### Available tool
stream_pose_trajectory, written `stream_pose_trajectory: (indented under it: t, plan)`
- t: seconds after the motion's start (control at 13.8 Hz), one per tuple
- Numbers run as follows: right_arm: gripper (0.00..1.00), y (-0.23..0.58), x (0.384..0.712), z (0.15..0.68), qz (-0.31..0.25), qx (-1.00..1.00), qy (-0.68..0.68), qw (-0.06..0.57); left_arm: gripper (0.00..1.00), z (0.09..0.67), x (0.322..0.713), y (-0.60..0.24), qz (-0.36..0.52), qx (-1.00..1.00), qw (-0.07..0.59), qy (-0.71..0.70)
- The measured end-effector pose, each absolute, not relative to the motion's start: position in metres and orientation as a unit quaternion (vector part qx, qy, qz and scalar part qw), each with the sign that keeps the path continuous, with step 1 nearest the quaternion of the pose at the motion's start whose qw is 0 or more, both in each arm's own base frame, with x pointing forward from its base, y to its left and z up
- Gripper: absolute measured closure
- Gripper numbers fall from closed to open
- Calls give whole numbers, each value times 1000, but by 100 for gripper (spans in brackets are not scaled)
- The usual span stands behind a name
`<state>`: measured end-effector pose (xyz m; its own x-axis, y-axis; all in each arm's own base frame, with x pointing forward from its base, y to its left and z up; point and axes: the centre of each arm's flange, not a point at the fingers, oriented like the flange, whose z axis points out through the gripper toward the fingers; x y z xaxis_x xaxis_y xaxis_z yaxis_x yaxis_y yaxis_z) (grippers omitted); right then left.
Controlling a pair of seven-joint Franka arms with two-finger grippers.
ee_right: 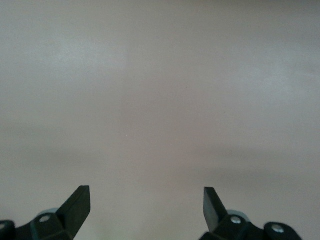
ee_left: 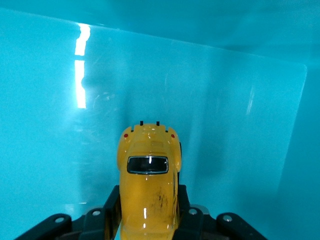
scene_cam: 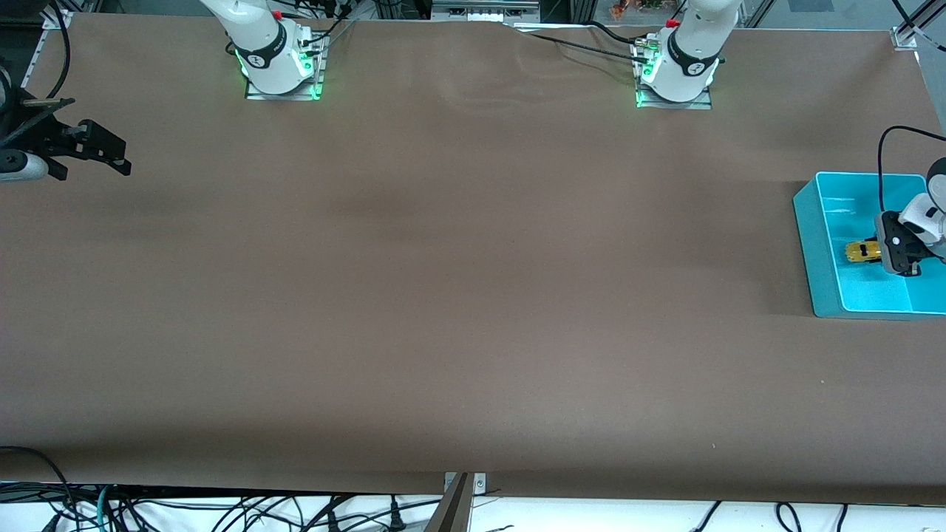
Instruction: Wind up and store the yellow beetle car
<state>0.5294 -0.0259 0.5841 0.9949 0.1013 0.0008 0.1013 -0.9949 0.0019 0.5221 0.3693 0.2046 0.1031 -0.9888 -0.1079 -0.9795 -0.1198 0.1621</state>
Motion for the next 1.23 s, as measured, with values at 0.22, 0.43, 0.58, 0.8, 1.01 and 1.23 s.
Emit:
stream_pose_trajectory:
  t: [0.22,0.43,0.58,0.8,1.01,1.23]
  plan:
    - [0,-26,529,584,0,999,51,1,44,207,526,367,-92,741,22,-665]
    - [0,-26,529,584,0,999,51,1,17,225,539,365,-85,738,6,-669]
    - [0,-26,529,584,0,999,51,1,0,260,554,354,-83,734,-5,-674]
    - [0,-26,529,584,0,999,50,1,0,333,574,325,-90,735,-12,-672]
    - [0,-26,529,584,0,999,50,1,0,395,591,296,-99,752,-6,-652]
    - [0,-26,529,584,0,999,50,1,0,442,609,259,-97,779,-1,-619]
